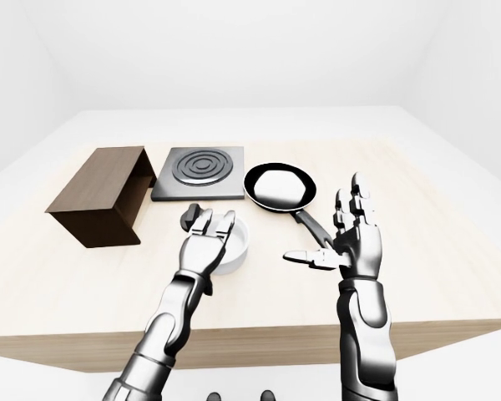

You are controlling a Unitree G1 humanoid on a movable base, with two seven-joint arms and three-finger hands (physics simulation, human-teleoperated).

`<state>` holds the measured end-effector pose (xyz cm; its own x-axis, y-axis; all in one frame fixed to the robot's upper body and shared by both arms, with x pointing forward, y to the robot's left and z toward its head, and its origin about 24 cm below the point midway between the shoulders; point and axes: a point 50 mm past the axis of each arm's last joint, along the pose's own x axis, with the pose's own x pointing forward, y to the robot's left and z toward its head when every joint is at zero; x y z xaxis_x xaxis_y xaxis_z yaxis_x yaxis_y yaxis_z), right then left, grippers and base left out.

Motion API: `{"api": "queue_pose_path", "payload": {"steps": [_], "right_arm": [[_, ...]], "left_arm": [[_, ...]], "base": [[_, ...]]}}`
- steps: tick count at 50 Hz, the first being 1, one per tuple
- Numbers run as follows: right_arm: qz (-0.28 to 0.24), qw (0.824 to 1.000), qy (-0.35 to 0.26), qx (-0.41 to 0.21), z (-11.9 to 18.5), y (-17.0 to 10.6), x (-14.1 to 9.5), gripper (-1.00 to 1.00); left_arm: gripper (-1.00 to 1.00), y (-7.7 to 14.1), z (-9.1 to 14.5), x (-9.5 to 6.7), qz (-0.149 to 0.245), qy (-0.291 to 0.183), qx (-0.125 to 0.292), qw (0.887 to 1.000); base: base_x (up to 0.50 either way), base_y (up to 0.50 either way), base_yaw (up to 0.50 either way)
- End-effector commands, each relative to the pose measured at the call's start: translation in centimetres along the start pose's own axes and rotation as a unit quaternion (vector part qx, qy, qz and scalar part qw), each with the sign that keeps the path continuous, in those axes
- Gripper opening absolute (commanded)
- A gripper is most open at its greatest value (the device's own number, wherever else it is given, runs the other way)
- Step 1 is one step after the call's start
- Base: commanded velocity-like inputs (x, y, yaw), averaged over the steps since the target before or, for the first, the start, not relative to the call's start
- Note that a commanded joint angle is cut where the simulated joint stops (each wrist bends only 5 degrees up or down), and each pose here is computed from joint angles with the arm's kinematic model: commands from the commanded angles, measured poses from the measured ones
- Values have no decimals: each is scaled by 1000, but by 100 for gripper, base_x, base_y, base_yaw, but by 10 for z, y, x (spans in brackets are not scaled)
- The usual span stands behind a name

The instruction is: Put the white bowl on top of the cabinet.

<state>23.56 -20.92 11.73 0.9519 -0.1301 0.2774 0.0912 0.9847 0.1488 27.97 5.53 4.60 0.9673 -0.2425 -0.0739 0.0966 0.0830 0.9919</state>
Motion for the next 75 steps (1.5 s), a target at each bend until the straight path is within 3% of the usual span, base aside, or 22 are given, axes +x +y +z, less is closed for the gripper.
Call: {"api": "queue_pose_path", "payload": {"steps": [1, 9, 71, 72, 73, 75], "right_arm": [[2, 1000, 1, 0, 0, 1, -1, 100], [1, 1000, 3, 1, -2, 0, 0, 100], [4, 1000, 8, -1, -4, 3, -1, 100], [5, 1000, 9, -1, -4, 3, -1, 100], [5, 1000, 9, -1, -4, 3, -1, 100], [5, 1000, 10, -1, -5, 3, -1, 100]], "left_arm": [[100, -3, -4, 5, -14, 5, -4, 1000], [100, -14, -5, 5, -30, 5, 1, 1000], [100, -23, -7, 8, -40, 7, -5, 999], [25, -23, -8, 8, -41, 7, -5, 999], [-100, -23, -8, 8, -40, 7, -6, 999], [-100, -24, -8, 8, -42, 8, -2, 999]], "base": [[0, 0, 0], [0, 0, 0], [0, 0, 0], [0, 0, 0], [0, 0, 0], [0, 0, 0]]}}
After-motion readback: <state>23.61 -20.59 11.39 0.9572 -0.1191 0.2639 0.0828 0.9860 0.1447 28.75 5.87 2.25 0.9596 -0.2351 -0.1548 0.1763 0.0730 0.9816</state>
